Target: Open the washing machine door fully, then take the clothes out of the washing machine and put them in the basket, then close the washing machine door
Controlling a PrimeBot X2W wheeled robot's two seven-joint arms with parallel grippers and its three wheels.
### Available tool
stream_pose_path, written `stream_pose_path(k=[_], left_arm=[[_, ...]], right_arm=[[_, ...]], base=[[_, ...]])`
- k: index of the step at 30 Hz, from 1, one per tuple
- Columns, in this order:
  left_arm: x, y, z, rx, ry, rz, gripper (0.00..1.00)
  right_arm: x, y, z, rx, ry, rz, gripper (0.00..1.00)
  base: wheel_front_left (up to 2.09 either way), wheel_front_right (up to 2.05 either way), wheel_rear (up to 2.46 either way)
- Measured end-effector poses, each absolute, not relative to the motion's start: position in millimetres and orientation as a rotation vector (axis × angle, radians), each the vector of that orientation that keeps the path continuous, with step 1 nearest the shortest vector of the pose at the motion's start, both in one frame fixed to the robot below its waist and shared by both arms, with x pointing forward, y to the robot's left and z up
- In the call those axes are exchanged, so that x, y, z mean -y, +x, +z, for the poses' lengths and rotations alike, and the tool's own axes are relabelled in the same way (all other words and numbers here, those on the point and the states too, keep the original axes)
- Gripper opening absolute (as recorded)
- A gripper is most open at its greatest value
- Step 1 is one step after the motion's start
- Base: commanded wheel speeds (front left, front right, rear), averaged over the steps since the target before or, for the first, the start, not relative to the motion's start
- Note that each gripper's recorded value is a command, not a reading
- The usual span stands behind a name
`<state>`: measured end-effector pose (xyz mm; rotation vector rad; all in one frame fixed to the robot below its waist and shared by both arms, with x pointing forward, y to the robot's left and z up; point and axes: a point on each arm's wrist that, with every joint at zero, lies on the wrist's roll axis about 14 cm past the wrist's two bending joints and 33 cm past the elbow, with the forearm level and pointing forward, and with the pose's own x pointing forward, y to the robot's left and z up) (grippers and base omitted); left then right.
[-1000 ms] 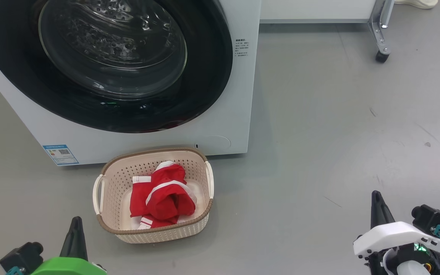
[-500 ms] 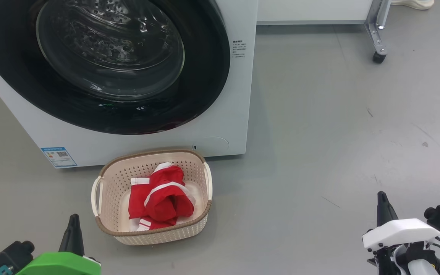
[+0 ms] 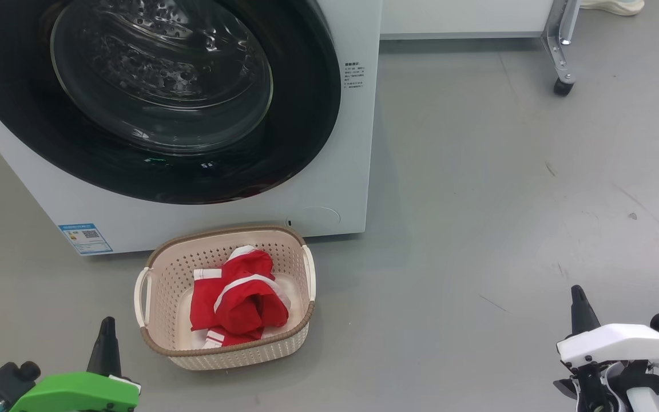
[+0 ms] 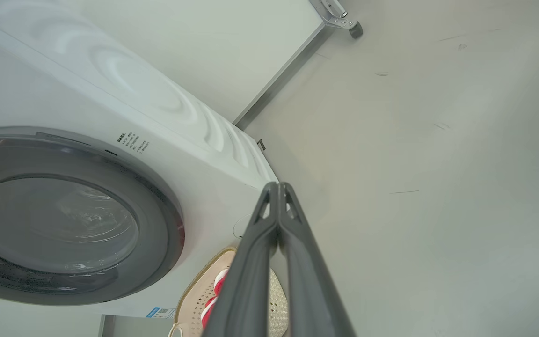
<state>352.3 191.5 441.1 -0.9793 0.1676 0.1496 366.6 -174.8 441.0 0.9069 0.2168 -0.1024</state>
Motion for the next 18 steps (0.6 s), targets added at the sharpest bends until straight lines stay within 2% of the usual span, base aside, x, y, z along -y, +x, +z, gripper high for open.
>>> stream_pose_path(k=[18], left_arm=[[-189.0, 359.4, 449.6, -0.153, -1.198, 0.136, 0.0]], right_arm=[[185.7, 369.5, 450.2, -0.181, 1.149, -0.123, 0.0]], base=[[0.0, 0.0, 0.0]])
